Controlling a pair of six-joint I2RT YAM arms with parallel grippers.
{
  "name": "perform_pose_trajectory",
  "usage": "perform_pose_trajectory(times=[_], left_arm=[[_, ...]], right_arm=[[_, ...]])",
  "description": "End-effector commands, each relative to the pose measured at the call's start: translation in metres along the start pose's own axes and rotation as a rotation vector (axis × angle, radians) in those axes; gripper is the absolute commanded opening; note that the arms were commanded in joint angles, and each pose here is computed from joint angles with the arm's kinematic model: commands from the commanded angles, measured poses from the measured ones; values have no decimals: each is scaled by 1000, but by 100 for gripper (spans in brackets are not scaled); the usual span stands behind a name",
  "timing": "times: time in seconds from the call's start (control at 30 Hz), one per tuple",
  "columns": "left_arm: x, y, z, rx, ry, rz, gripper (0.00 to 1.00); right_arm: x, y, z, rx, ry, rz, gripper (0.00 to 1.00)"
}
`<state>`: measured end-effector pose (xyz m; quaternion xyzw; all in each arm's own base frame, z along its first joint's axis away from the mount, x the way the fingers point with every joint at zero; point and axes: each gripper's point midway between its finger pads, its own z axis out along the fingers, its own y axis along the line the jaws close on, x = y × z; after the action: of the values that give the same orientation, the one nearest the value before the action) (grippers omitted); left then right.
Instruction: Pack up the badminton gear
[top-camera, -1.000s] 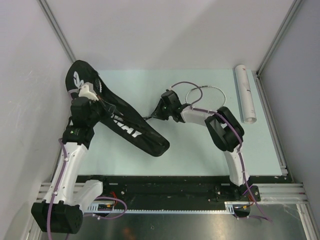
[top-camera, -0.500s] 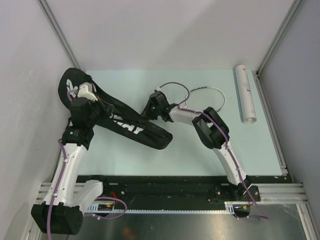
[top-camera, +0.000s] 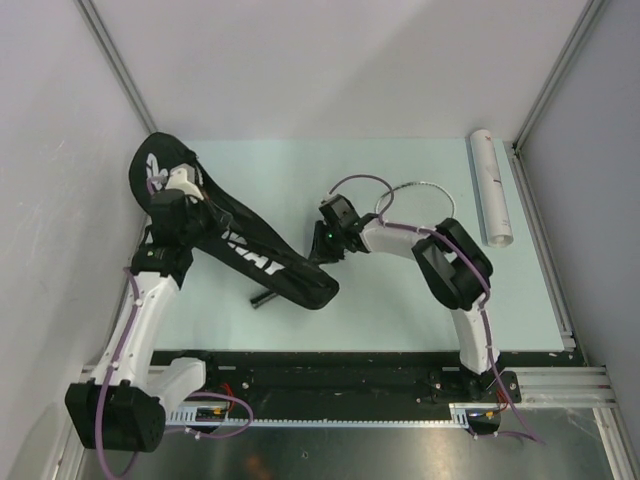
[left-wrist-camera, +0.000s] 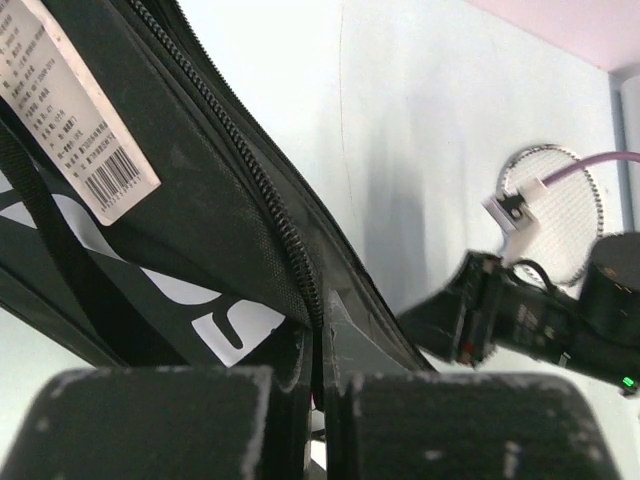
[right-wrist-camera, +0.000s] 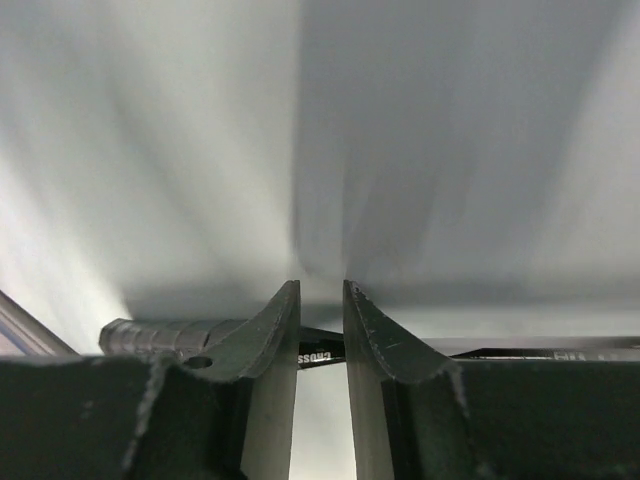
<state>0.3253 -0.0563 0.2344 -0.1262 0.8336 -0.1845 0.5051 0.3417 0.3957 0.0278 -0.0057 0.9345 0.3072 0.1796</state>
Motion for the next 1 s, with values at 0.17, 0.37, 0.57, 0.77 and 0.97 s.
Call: perform_pose_trajectory(times=[0.17,0.37,0.57,0.77,0.97], left_arm=[[-11,-22,22,107,12,127,0],[1,-29,34,132,65,160,0],[0,-35,40,140,83,166,0],[6,-31,40,123,87,184,1],[9,-29,38,123,86,188,0]], right_arm=[[49,-45,-82,154,65,-124,32],[31,-23,-108,118,-182,102,62],[41,-47,-102,244,-195,388,79],[61,-83,-106,439,-208,627,80],[61,-89,-96,458,-214,650,79]])
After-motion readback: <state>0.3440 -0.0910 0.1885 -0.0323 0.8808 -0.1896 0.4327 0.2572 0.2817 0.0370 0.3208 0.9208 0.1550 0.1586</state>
